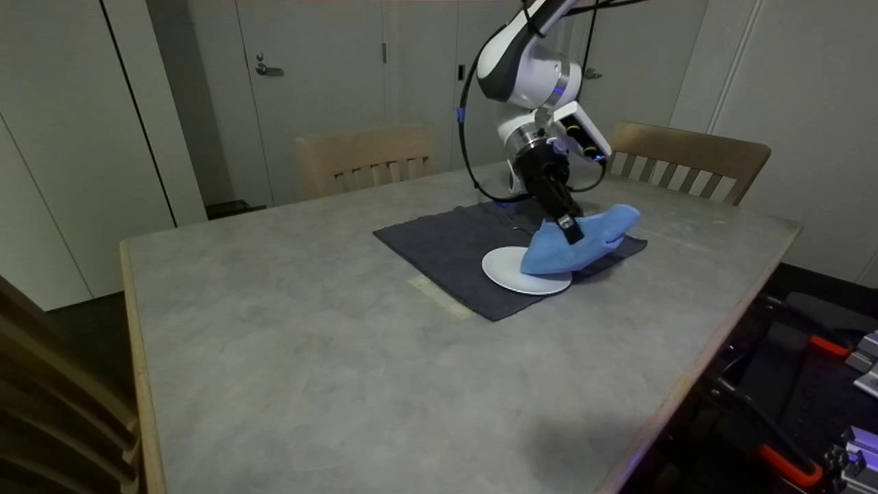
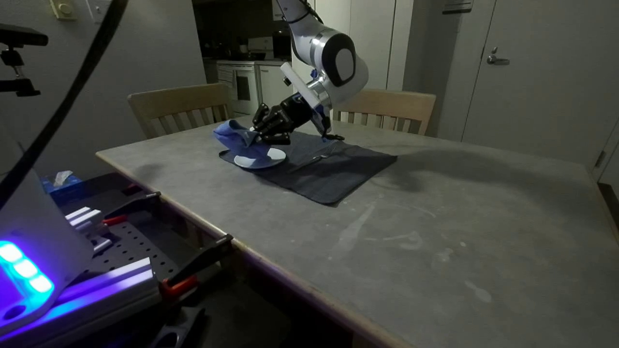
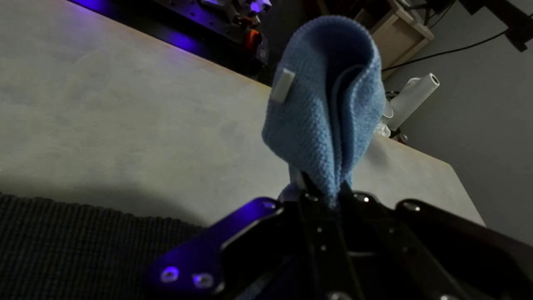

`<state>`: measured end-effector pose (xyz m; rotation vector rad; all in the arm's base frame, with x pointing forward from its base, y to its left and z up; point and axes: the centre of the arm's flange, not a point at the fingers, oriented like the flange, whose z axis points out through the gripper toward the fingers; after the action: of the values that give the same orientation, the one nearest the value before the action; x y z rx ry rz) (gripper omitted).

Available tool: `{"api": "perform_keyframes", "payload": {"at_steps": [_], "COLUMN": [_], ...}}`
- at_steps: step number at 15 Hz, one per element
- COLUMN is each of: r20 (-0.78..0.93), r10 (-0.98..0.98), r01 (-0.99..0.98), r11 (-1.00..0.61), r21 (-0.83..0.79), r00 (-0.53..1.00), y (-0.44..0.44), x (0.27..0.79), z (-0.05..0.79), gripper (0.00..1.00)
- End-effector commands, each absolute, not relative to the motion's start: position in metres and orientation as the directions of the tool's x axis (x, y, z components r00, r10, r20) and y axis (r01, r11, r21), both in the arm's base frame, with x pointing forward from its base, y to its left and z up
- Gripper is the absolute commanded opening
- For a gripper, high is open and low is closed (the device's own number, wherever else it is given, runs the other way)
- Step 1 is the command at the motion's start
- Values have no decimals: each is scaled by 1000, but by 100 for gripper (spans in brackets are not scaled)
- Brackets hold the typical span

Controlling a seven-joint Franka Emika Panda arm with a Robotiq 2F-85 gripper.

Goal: Take the cloth and wipe the plate

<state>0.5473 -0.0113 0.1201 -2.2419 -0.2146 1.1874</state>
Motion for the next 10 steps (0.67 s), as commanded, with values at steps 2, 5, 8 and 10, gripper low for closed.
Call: {"api": "perform_keyframes", "payload": {"at_steps": [2, 5, 8, 10], "r20": [-703, -715, -737, -742], "r10": [472, 484, 442, 397], "r01": [-107, -109, -131, -145], "r11": [-786, -785, -808, -825], "r21": [-609, -609, -575, -547], "r00": [533, 504, 511, 540], "y": [15, 21, 13, 3], "x": [543, 538, 533, 532], "z": [122, 116, 108, 105], "gripper": [2, 2, 2, 2]}}
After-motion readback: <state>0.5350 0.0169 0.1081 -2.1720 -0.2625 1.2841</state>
